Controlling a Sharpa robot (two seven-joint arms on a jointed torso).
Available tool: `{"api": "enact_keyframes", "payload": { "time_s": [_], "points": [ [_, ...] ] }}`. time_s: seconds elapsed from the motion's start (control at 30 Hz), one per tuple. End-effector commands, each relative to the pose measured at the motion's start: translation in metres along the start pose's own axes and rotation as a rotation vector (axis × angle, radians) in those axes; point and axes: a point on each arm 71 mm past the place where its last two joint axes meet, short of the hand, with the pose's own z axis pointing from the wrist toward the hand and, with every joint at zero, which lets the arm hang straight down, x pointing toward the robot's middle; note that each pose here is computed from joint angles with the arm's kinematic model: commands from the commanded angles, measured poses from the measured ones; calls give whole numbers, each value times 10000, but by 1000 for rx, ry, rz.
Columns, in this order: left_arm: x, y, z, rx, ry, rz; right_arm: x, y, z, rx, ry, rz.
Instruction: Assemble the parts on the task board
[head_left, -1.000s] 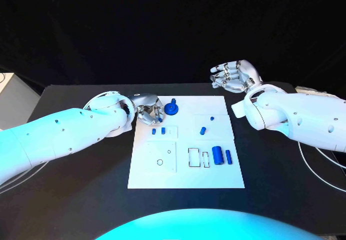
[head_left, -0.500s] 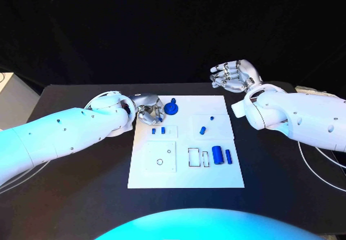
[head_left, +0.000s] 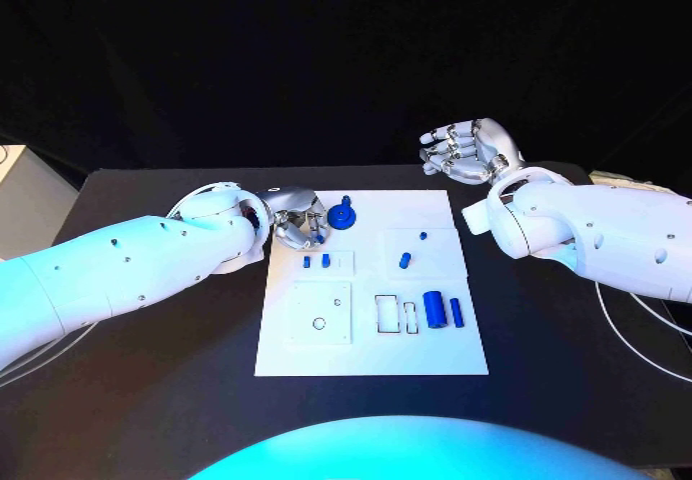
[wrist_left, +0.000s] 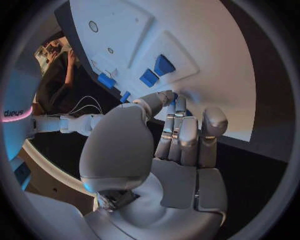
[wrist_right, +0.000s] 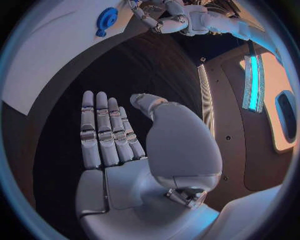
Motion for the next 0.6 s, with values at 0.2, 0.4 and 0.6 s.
{"api": "enact_keyframes", "payload": {
  "time_s": [0.2,0.4,0.6],
  "points": [
    [46,18,-18,-7,8,-7,8,9,-3,-13,11,-3],
    [43,18,-21,-8,2,-13,7,9,-3,-13,10,-4],
    [39,33,-28,-15,0,-16,5,8,-3,-13,9,-4]
  ]
}}
